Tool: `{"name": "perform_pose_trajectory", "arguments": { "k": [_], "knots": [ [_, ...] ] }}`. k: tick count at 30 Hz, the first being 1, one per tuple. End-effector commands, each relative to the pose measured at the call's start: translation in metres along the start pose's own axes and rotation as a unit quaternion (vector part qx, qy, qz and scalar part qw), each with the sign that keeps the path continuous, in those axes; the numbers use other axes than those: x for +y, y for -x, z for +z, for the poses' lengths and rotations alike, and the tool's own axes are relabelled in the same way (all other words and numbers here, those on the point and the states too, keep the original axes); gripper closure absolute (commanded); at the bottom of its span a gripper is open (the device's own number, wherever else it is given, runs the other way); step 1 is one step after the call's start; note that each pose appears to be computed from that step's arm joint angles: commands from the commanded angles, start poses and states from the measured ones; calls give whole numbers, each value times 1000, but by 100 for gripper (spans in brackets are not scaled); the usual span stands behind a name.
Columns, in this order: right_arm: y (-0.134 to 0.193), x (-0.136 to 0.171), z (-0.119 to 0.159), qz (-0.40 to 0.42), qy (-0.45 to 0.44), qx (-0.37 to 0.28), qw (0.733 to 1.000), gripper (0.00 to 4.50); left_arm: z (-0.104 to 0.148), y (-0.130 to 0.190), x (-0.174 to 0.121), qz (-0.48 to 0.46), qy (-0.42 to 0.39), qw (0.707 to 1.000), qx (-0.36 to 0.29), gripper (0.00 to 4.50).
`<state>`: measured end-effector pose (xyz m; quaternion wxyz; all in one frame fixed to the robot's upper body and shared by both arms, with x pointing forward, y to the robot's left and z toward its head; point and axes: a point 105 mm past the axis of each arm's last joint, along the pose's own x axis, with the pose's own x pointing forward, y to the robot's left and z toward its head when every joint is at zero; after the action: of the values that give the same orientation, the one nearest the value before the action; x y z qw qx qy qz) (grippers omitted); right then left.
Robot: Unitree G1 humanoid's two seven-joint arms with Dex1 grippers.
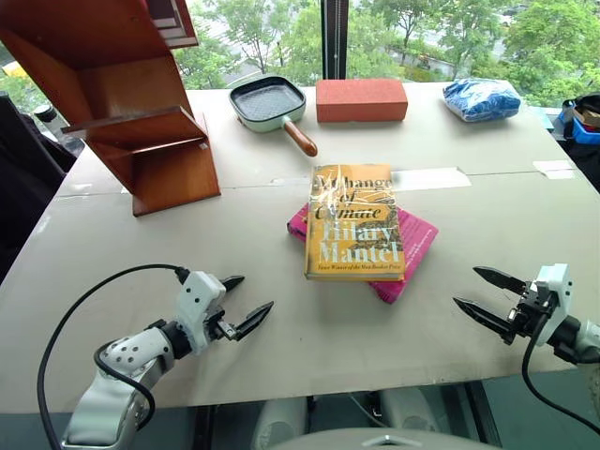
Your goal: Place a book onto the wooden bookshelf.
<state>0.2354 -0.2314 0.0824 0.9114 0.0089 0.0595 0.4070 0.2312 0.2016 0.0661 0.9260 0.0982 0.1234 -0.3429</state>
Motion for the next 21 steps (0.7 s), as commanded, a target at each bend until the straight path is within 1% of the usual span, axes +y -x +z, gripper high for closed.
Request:
{"name": "perform_pose_trajectory", "arguments": {
  "k": [1,6,11,17,21],
  "knots": [
    [1,-4,7,-2,34,-3,999,0,2,-4,-1,-7,-4,1000,-11,2],
    [1,-7,7,-14,56,-1,998,0,12,-12,2,-8,-4,999,-34,2],
    [1,-6,9,-16,59,-4,998,0,14,-12,4,-9,-6,999,-36,2],
    [0,-5,10,-15,61,-4,998,0,28,-18,10,-12,24,998,-57,2],
    [2,-6,18,-7,72,1,997,0,36,-27,7,-69,32,996,-43,2]
  ]
}}
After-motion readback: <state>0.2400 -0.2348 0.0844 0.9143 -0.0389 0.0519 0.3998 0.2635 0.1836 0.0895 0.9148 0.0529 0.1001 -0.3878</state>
